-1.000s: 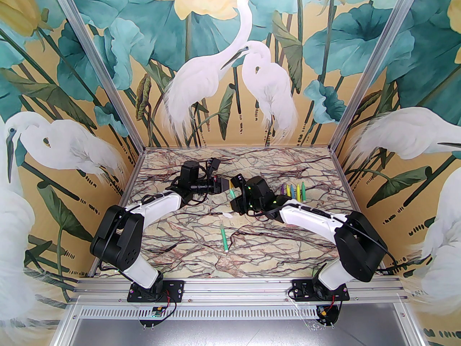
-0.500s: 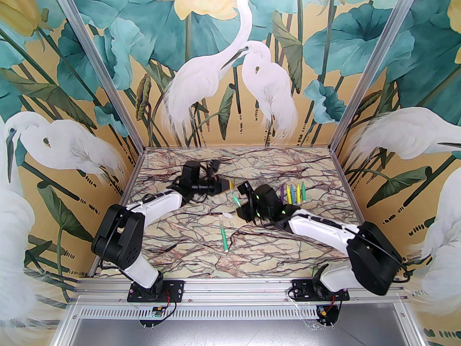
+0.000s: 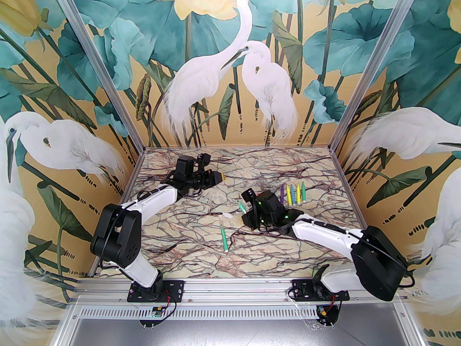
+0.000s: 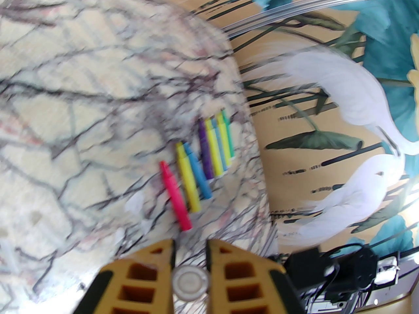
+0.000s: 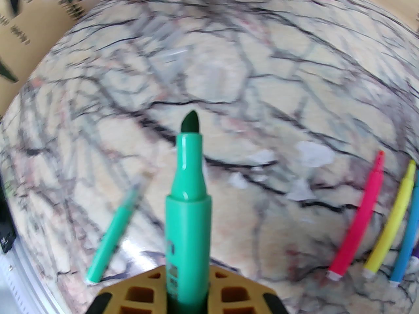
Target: Open the pen caps
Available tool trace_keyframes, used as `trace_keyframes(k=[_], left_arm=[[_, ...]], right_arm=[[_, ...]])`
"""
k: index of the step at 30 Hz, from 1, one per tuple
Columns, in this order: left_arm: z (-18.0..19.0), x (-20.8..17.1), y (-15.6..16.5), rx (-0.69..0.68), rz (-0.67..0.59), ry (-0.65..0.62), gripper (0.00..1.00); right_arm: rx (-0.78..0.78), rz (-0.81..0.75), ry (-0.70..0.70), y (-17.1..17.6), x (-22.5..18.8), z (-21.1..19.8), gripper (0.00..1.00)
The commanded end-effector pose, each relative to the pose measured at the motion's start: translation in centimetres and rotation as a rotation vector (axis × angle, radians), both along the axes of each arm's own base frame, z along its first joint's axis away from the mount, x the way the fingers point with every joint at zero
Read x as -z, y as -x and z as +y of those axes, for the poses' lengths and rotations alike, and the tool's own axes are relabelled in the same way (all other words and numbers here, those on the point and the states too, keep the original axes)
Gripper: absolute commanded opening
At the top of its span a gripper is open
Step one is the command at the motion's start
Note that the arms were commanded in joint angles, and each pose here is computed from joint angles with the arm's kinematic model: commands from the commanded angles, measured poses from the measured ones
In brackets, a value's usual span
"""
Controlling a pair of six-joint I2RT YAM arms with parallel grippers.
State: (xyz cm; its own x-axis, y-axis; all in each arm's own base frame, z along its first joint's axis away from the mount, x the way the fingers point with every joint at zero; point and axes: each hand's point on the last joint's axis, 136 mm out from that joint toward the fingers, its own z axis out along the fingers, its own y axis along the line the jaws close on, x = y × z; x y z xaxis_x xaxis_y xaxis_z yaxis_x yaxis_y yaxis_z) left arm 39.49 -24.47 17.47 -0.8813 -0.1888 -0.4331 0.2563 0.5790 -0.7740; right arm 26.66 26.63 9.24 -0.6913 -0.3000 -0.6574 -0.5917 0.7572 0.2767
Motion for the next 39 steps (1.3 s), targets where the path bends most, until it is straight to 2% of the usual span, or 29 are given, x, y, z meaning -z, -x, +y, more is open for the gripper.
trace_keyframes(k=[1, 6, 11, 22, 32, 39], left_arm=[[-0.1, 3.0, 0.6, 0.032, 0.060, -0.154, 0.00], [-0.5, 6.5, 1.0, 0.050, 0.144, -0.330, 0.00], [-0.3, 9.1, 0.7, 0.034, 0.211, -0.441, 0.00], [-1.6, 12.8, 0.2, 0.022, 0.269, -0.495, 0.04], [0.0, 14.5, 0.2, -0.030, 0.301, -0.607, 0.09], [1.2, 14.7, 0.3, -0.046, 0.309, -0.677, 0.12]], right_arm=[[0.141, -0.005, 0.034, -2.7, 0.1, -1.5, 0.00], [0.271, 0.025, 0.083, -5.4, 1.4, -2.7, 0.00], [0.341, 0.065, 0.118, -7.0, 2.8, -3.1, 0.00], [0.384, 0.121, 0.133, -7.9, 5.0, -3.7, 0.00], [0.391, 0.137, 0.184, -8.1, 6.3, -4.1, 0.00], [0.372, 0.136, 0.190, -8.1, 6.3, -3.9, 0.04]])
